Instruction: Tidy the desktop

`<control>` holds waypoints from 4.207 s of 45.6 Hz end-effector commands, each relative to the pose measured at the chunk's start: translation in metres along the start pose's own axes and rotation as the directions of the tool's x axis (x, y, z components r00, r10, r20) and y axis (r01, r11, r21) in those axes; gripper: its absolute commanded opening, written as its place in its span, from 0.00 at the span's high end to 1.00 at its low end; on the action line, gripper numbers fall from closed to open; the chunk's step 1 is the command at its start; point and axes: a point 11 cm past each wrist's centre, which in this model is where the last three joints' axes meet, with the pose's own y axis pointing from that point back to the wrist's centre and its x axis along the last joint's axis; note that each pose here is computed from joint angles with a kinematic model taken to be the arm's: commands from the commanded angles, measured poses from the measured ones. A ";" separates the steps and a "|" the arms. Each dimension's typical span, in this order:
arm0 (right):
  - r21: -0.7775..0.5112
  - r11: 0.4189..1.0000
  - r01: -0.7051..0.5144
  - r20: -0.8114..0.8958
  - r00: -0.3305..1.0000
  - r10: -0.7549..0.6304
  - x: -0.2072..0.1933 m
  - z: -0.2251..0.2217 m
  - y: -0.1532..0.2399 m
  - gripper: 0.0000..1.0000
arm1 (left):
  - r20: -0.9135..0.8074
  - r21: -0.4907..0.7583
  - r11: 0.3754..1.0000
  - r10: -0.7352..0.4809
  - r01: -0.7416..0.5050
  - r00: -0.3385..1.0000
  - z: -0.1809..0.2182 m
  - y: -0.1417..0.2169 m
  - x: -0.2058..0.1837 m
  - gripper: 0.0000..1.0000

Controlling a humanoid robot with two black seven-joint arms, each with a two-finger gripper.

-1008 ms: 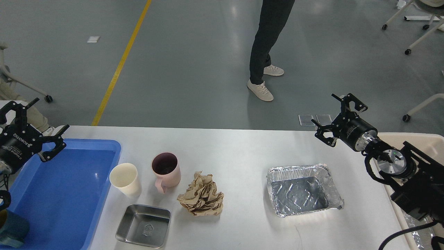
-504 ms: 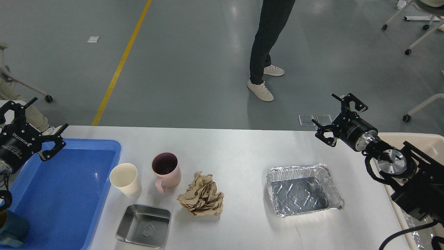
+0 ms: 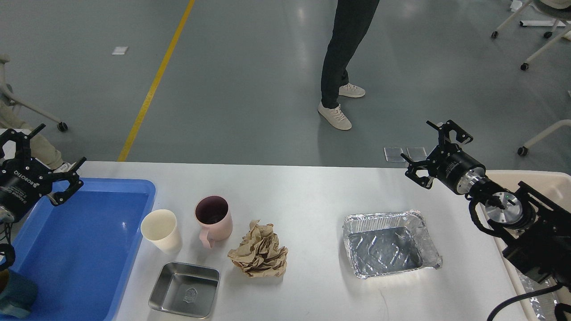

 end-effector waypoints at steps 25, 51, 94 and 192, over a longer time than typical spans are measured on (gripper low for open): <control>-0.005 1.000 0.006 0.004 1.000 -0.006 -0.002 0.003 -0.002 0.00 | 0.000 0.025 0.999 0.024 -0.024 1.000 -0.002 0.001 0.004 0.03; -0.025 0.999 0.033 0.008 0.999 -0.033 -0.013 0.017 -0.009 0.00 | 0.300 0.285 0.905 0.228 -0.315 0.926 0.022 0.068 0.038 0.03; -0.037 0.997 0.067 0.005 0.998 -0.067 -0.024 0.020 -0.010 0.00 | 0.854 0.389 0.686 -0.018 -0.615 0.519 0.113 0.120 0.016 0.03; -0.052 0.992 0.118 -0.038 0.992 -0.120 -0.048 0.022 -0.017 0.00 | 0.728 0.556 0.689 -0.674 -0.465 -0.129 0.036 -0.022 -0.042 0.03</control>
